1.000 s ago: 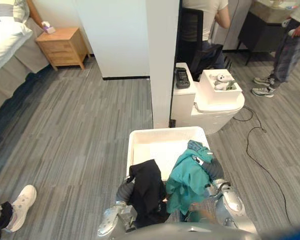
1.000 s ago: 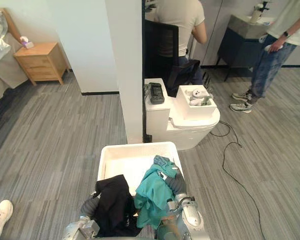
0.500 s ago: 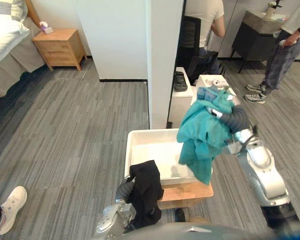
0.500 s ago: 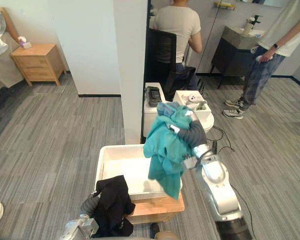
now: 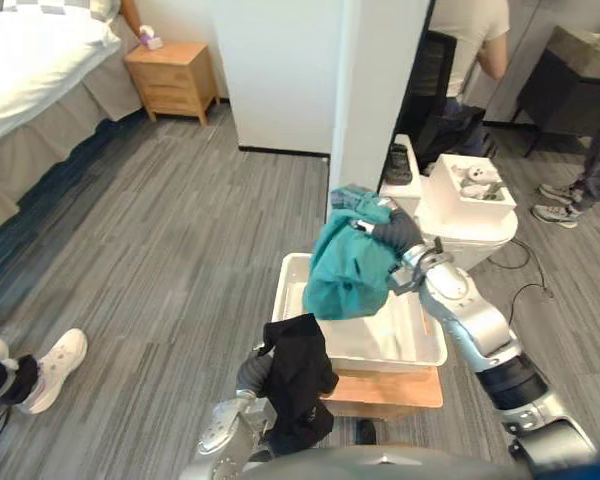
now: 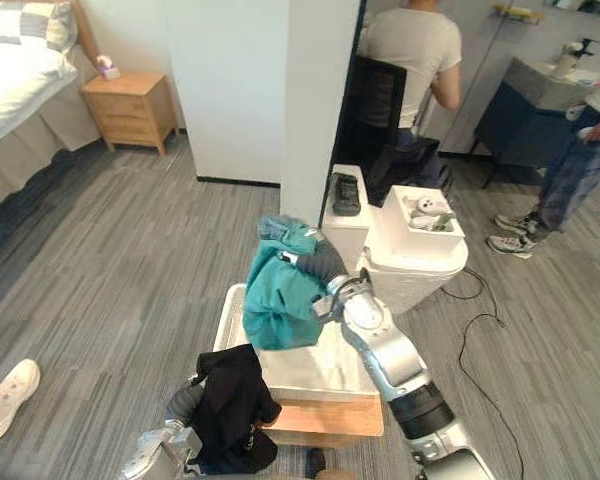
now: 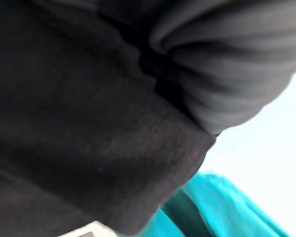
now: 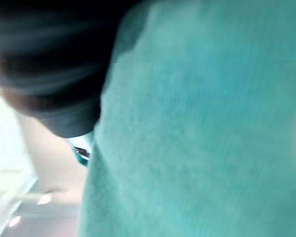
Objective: Tidy the bed and pick cloth on bed and put in laundry
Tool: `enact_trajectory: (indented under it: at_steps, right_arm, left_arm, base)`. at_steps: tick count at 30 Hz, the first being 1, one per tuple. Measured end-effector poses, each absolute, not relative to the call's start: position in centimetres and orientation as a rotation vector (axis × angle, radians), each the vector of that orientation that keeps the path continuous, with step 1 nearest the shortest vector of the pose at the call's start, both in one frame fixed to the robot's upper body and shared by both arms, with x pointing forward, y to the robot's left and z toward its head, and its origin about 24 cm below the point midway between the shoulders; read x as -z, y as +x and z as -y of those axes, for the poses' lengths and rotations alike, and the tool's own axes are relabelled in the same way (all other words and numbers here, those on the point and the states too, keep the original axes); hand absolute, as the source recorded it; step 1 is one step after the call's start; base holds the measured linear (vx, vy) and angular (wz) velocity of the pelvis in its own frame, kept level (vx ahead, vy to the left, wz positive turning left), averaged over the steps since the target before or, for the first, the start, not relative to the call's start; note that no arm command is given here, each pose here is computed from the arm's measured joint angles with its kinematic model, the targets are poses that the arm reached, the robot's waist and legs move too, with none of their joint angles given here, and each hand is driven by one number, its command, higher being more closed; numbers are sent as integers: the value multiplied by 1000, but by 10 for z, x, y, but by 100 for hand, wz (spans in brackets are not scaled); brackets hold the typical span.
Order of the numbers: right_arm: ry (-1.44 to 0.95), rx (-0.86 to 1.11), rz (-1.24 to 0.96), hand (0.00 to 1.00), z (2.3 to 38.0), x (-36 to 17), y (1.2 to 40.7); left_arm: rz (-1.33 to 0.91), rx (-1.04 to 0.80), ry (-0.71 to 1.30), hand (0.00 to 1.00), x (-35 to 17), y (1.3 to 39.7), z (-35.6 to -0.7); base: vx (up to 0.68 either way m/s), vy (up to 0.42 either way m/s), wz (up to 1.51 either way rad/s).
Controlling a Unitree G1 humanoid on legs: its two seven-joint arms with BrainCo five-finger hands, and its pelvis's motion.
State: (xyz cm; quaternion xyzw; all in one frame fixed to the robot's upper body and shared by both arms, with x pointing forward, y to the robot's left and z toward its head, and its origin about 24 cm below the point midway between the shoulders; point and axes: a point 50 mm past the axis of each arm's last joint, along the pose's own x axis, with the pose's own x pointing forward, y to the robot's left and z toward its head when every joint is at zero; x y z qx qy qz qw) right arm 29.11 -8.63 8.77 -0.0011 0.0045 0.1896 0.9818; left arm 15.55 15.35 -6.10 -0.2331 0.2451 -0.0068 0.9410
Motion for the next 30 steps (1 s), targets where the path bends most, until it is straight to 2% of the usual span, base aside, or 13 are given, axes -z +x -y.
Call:
enact_trajectory:
  at_steps: [4,8,12,15,16,21,30]
  right_arm:
    - [17,-306,-105,100,76,-58,299]
    - [9,-231,-58,100,73,-69,327]
    - [32,-107,50,100,102,-96,357]
    - [5,-72,85,100,127,-98,362]
    - [-1,-72,88,0,131,-98,362]
    - [-1,-57,43,0,155,-69,345]
    - [1,-54,42,0,160,-40,312]
  left_arm:
    - [-443,32,-453,100,51,175,-153]
    - [-322,72,-424,100,29,207,-153]
    - [-177,109,-424,100,4,234,-149]
    - [-119,108,-438,100,-5,241,-149]
    - [-109,107,-439,100,-6,241,-149]
    - [-99,100,-435,100,-7,244,-151]
    - [-65,80,-449,100,-13,240,-165]
  base:
    - [2,-6,1]
    - [-16,6,1]
    - [11,48,8]
    - [91,66,-4]
    - [82,57,-6]
    - [77,62,-8]
    - [41,-4,-6]
